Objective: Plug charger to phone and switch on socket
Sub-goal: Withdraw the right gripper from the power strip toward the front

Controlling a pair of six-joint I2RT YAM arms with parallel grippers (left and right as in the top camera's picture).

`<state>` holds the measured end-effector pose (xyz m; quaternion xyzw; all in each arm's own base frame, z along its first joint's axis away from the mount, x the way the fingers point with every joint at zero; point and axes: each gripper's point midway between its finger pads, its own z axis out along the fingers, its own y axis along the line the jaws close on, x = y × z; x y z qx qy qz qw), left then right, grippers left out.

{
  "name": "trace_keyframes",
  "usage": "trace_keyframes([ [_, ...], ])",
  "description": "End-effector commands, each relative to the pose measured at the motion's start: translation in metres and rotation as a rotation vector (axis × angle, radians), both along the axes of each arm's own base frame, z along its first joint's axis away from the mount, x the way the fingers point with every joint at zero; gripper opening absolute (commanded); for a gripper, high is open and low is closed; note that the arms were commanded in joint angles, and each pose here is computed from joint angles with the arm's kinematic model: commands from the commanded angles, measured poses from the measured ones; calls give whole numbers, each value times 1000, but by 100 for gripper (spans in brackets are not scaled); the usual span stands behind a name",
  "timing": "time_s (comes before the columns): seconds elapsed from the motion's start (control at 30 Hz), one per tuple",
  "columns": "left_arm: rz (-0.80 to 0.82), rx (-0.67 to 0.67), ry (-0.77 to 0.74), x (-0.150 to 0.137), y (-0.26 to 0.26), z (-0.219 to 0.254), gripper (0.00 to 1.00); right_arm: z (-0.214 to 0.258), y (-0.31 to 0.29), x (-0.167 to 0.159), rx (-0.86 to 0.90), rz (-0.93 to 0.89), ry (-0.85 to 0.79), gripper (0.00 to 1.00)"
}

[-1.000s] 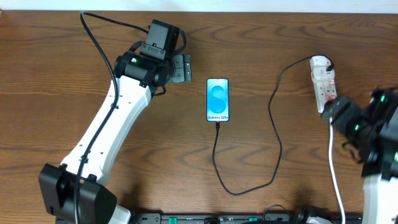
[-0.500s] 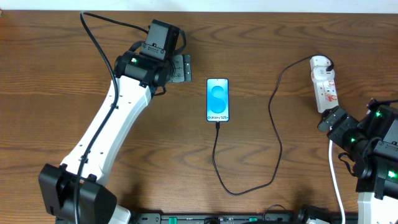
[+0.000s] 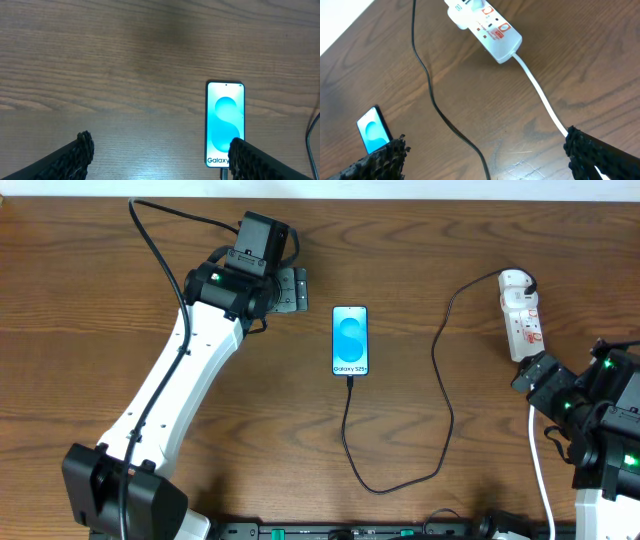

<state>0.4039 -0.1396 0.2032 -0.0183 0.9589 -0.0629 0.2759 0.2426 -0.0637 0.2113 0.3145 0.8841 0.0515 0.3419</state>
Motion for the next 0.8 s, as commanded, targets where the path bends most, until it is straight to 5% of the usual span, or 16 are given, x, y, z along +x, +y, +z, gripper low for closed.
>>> trace_keyframes([
  [0.0,5,20,-3,2,3,0,88,-3,-4,-7,-48,-8,16,99],
  [0.4,5,20,-3,2,3,0,88,-15,48,9,-326,455,-347,99],
  [0.77,5,21,-3,2,3,0,88,4,71,-3,-567,543,-703,99],
])
